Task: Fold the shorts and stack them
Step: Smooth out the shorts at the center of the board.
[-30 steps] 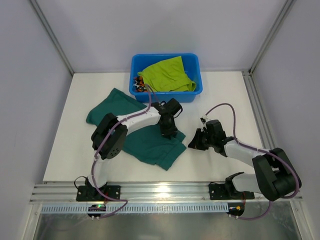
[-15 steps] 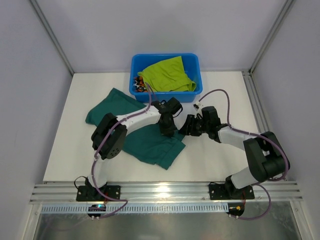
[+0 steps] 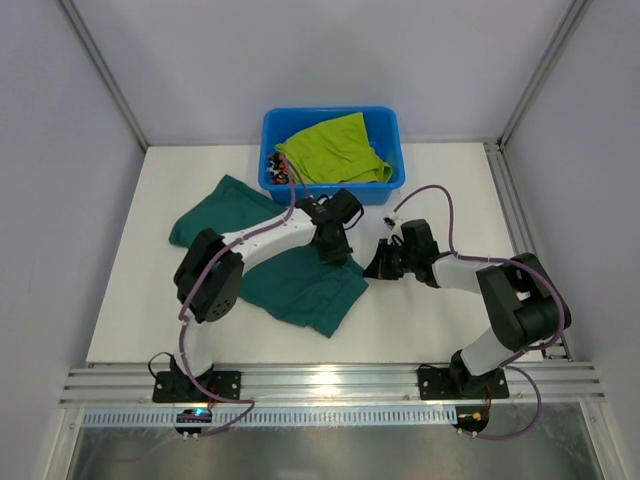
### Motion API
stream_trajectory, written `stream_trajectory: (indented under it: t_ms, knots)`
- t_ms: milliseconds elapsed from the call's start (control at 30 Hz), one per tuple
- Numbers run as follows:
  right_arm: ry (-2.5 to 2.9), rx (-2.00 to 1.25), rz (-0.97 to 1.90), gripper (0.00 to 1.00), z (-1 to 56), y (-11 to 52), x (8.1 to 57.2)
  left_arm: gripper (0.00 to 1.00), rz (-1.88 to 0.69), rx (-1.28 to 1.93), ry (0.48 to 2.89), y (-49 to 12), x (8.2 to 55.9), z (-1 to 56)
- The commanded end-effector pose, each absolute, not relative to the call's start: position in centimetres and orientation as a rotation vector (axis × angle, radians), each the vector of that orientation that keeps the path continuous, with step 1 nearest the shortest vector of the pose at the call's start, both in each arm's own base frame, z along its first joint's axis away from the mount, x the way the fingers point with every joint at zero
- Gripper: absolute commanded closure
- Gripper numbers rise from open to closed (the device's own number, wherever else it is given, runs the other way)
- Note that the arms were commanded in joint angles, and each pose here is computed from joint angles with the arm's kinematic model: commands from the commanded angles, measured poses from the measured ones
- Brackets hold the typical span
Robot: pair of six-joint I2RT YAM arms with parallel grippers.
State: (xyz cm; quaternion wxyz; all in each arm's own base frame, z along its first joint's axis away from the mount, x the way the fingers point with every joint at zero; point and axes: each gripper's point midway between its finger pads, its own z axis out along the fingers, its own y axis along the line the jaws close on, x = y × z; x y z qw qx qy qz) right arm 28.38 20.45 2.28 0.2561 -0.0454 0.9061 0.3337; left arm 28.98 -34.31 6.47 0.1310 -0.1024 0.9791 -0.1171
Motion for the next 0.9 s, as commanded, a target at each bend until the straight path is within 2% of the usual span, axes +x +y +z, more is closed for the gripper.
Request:
stream_trajectory:
  t_ms: [0, 200, 433, 500, 600, 633, 733, 867]
  knots:
    - [2.434, -0.172, 0.880, 0.96, 2.2, 20.2, 28.2, 1.00, -0.473, -0.409, 2.631, -34.8, 32.1, 11.5]
    - [2.463, -0.162, 0.862, 0.96, 1.4, 19.9, 28.2, 1.00, -0.469, -0.465, 2.591, -34.0, 33.0, 11.6]
    - [2.500, -0.108, 0.858, 0.96, 0.9, 19.7, 27.7, 1.00, -0.443, -0.515, 2.628, -33.8, 34.5, 7.3]
    - [2.517, -0.075, 0.851, 0.91, 1.5, 19.4, 27.2, 1.00, -0.435, -0.516, 2.642, -34.0, 34.6, 5.8]
    - [2.518, 0.071, 0.803, 0.59, 3.2, 18.3, 26.6, 1.00, -0.446, -0.513, 2.655, -34.4, 34.6, 4.0]
    - [2.509, 0.116, 0.782, 0.45, 3.4, 17.9, 26.4, 1.00, -0.446, -0.514, 2.662, -34.5, 34.5, 3.5]
    - [2.446, 0.282, 0.793, 0.18, 5.6, 17.1, 25.7, 1.00, -0.474, -0.510, 2.675, -35.0, 34.4, 2.6]
    - [2.351, 0.498, 0.864, 0.11, 7.5, 17.4, 24.9, 1.00, -0.503, -0.507, 2.679, -35.3, 34.1, 2.1]
